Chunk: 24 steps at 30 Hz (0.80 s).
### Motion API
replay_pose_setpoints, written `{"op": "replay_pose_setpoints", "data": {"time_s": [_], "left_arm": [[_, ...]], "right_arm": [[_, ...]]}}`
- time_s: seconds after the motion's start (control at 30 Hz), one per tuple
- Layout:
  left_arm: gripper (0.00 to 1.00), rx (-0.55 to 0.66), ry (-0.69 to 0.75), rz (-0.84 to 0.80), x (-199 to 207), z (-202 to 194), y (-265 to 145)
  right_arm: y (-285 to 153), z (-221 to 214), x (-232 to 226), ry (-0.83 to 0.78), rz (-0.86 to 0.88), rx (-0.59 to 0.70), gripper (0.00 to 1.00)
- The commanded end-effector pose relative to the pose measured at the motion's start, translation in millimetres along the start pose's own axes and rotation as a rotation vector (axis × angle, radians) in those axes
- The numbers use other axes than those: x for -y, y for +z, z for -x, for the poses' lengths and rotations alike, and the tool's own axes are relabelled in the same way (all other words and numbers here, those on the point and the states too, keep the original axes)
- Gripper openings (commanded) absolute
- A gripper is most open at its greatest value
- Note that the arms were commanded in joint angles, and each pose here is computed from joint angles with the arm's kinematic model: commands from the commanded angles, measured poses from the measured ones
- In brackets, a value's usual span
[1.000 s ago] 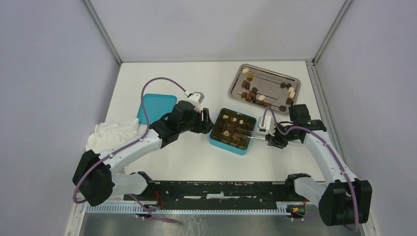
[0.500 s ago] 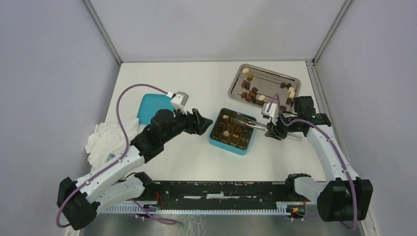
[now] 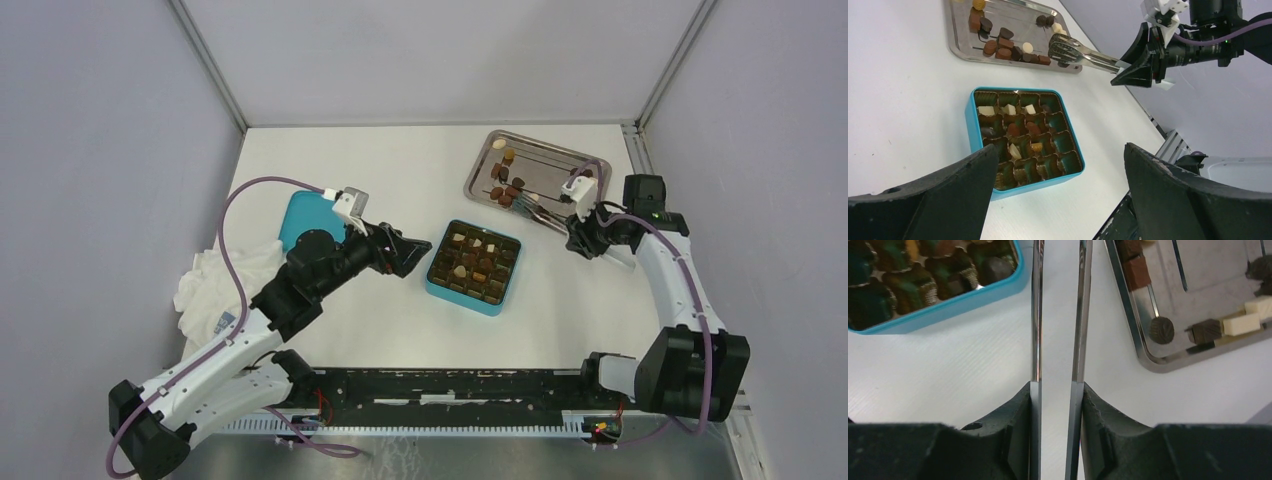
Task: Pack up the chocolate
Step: Pick up the fake chocolate from the plate.
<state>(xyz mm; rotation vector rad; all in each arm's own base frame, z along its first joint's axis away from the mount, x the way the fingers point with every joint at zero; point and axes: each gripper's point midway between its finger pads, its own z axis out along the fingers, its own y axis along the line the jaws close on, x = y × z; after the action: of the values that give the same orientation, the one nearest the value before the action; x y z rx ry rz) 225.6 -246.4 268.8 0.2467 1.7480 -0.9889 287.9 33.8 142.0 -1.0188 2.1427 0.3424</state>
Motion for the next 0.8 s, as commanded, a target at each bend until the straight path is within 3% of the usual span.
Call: {"op": "replay_pose_setpoints", "data": {"time_s": [0.0,0.2,0.77], "left_arm": [[1.00,0.014,0.008,-0.017,4.7,4.7,0.4],[1.00,-0.019,0.014,0.007,-3.8,-8.0,0.0],[1.00,-0.033,0.023,0.049,-15.1,-16.6,0.3]], "right_arm": [[-7.2,1.8,48.7,0.000,-0.177,-0.070,0.39],[3.1,-9.1,68.9,0.025,-0.187,-0.148,0.39],[52.7,9.7,72.9,0.110,-0.093,-0.156,0.40]]}}
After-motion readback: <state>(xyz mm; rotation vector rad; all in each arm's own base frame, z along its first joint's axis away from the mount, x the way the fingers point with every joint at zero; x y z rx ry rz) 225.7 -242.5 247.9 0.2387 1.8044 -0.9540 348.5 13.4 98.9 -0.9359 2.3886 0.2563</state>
